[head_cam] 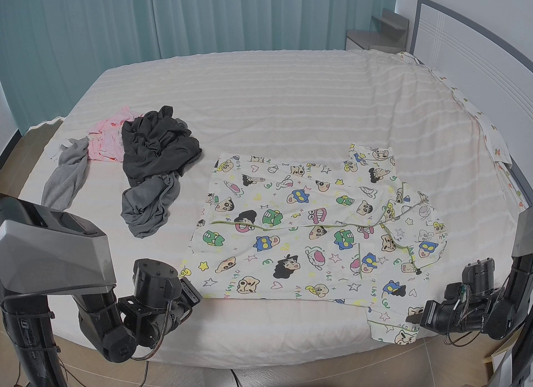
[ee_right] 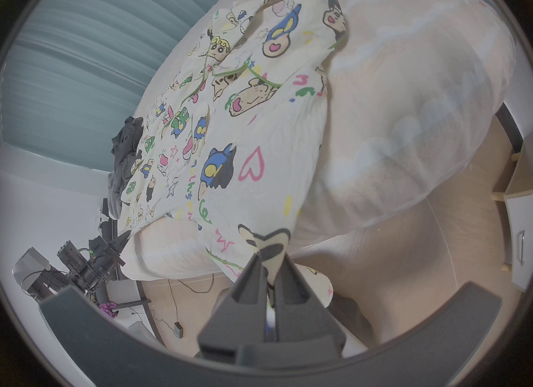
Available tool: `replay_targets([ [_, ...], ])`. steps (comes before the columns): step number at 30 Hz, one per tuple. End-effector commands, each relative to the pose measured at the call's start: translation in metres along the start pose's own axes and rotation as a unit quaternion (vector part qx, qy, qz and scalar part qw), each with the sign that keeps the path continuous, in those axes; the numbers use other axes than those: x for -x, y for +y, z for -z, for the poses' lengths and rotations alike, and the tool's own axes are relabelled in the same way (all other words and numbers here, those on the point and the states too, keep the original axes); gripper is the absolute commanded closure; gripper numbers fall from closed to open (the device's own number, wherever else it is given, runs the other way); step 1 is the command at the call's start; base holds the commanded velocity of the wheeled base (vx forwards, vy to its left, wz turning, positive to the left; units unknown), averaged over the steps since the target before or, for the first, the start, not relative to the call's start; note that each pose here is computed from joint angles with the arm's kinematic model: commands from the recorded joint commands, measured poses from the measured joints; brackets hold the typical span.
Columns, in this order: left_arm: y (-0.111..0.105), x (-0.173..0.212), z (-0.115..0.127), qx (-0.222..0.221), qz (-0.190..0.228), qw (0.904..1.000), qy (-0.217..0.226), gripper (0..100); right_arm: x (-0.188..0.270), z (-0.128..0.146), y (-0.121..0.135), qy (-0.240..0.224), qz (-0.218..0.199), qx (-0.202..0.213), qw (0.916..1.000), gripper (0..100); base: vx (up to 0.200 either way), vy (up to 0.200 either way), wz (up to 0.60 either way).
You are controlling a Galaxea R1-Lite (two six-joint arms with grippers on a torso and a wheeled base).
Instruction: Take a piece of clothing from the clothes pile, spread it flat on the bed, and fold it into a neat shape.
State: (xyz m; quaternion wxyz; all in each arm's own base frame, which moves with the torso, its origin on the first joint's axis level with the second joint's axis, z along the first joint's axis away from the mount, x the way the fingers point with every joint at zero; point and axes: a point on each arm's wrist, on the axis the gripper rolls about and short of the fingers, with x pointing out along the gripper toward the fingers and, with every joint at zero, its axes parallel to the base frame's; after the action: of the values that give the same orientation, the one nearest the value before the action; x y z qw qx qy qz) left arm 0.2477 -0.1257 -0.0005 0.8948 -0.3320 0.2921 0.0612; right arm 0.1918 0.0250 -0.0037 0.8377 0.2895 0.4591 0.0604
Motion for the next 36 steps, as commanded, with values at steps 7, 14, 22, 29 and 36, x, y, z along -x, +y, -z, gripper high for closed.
replay_targets([
  [7,0.004,0.019,0.013,-0.022,-0.002,0.9995,0.023,100,0.016,0.003,-0.01,0.009,0.028,0.007,0.9996,100,0.0,0.0,0.0],
  [14,0.012,0.026,0.02,-0.032,-0.021,0.9988,0.031,100,0.028,0.006,-0.007,0.017,0.029,0.022,0.9992,100,0.0,0.0,0.0],
  [22,0.017,0.035,0.029,-0.029,-0.028,0.998,0.049,100,0.028,0.005,-0.011,0.018,0.038,0.018,0.9989,100,0.0,0.0,0.0],
  [29,0.019,0.043,0.034,-0.039,-0.027,0.9971,0.06,100,0.033,0.008,-0.021,0.035,0.06,0.024,0.9973,100,0.0,0.0,0.0],
  [36,0.021,0.047,0.036,-0.043,-0.03,0.9965,0.065,100,0.034,0.009,-0.026,0.045,0.072,0.023,0.9961,100,0.0,0.0,0.0],
])
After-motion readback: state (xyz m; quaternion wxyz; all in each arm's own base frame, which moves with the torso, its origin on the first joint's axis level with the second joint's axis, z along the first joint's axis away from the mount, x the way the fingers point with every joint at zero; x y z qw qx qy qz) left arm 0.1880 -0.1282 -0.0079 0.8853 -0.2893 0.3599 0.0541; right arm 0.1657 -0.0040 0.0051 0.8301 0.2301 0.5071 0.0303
